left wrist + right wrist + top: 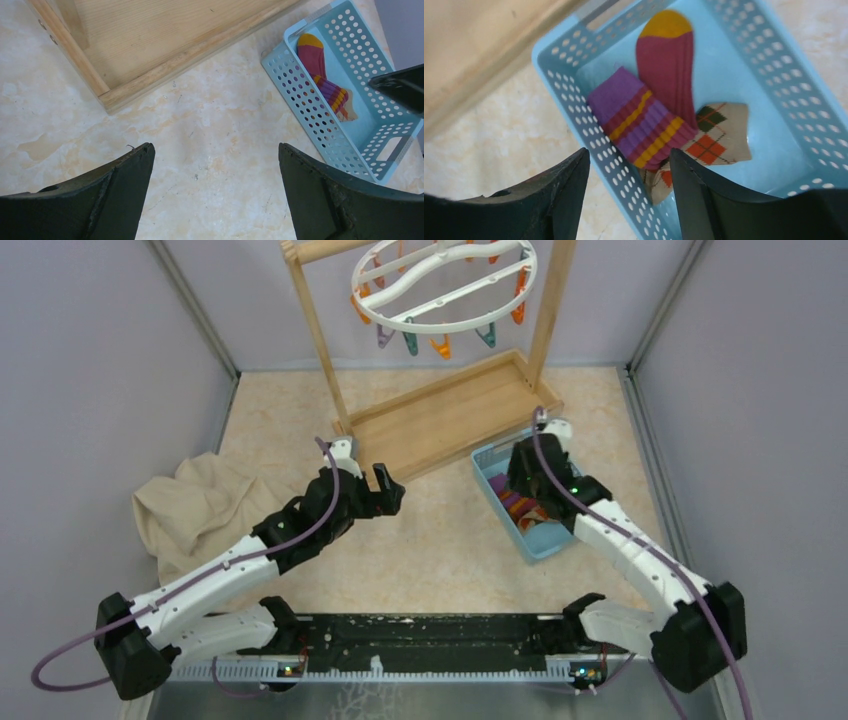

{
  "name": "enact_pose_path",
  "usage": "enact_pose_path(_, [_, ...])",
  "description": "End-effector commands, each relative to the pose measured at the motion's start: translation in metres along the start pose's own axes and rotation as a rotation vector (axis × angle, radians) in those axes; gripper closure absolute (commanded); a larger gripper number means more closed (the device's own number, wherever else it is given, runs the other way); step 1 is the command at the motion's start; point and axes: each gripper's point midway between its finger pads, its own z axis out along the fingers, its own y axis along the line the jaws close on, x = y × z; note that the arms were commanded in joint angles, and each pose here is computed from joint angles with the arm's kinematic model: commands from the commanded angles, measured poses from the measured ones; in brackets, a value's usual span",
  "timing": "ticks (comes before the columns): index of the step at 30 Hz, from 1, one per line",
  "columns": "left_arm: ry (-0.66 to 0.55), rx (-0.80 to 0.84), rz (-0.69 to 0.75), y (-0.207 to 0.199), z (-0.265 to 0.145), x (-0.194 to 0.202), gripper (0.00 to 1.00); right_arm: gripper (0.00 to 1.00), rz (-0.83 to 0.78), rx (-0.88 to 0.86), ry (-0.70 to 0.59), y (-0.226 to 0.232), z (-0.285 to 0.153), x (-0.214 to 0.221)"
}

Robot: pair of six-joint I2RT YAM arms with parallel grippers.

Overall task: Clip the socks to the hanger
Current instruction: Move the bin to the center of the board.

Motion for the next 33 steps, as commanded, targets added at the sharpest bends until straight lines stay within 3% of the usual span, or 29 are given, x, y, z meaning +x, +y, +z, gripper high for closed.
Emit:
enact_pose_path(1, [-0.006,0.009,-0.024,-0.002,-0.002,-0.003,0.01,0.39,-0.188,0.069,0.044,0.014,0.02,0.015])
enact_pose_path(10, [-0.017,-0.044,-0.031,0.015,-0.012,-0.001,0.01,0.41,-0.299,0.131,0.07,0.021,0.048,0.032])
enact_pose_path(23, [0.017,-0.038,-0.027,0.004,0.003,0.003,0.02,0.42,-0.366,0.031,-0.055,0.068,0.029,0.024])
enact_pose_path(29, [0.011,-0.021,-0.038,0.003,-0.001,0.002,0.02,0.42,-0.391,0.021,0.032,0.066,0.044,0.056])
enact_pose_path(33, [-0.008,-0.004,-0.034,0.002,-0.005,-0.002,0.02,0.42,-0.424,0.127,0.088,0.046,0.057,0.074])
